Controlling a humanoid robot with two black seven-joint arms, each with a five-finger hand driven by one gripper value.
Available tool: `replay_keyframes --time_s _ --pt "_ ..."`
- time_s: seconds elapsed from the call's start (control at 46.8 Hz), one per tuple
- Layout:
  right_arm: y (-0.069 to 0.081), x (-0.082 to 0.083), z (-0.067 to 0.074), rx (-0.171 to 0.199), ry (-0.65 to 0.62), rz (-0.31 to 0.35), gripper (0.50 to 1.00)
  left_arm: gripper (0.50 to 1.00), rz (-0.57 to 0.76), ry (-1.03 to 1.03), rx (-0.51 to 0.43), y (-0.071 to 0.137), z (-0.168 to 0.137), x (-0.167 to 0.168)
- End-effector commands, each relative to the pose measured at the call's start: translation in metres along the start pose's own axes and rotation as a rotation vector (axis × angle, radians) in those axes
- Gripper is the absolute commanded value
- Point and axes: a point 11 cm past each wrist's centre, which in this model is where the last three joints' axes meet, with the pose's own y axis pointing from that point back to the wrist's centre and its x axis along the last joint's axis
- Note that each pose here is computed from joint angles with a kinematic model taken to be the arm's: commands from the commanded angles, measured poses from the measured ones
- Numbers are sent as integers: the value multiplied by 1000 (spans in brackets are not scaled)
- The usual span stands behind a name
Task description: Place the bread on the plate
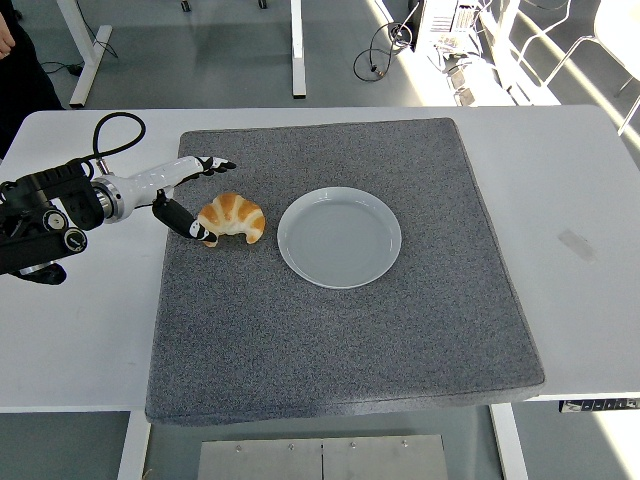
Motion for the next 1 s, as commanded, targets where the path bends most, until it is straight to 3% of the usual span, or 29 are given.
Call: replay_keyframes --time_s 0.0,0.726,0.983 --pt "0 0 0 -1 0 0 1000 965 14 -17 6 -3 0 -2" --pt "0 0 0 1 0 0 1000 825 15 -61 4 -15 -1 -22" --pt "0 0 0 1 0 0 1000 701 24 -83 10 -18 -6 -25"
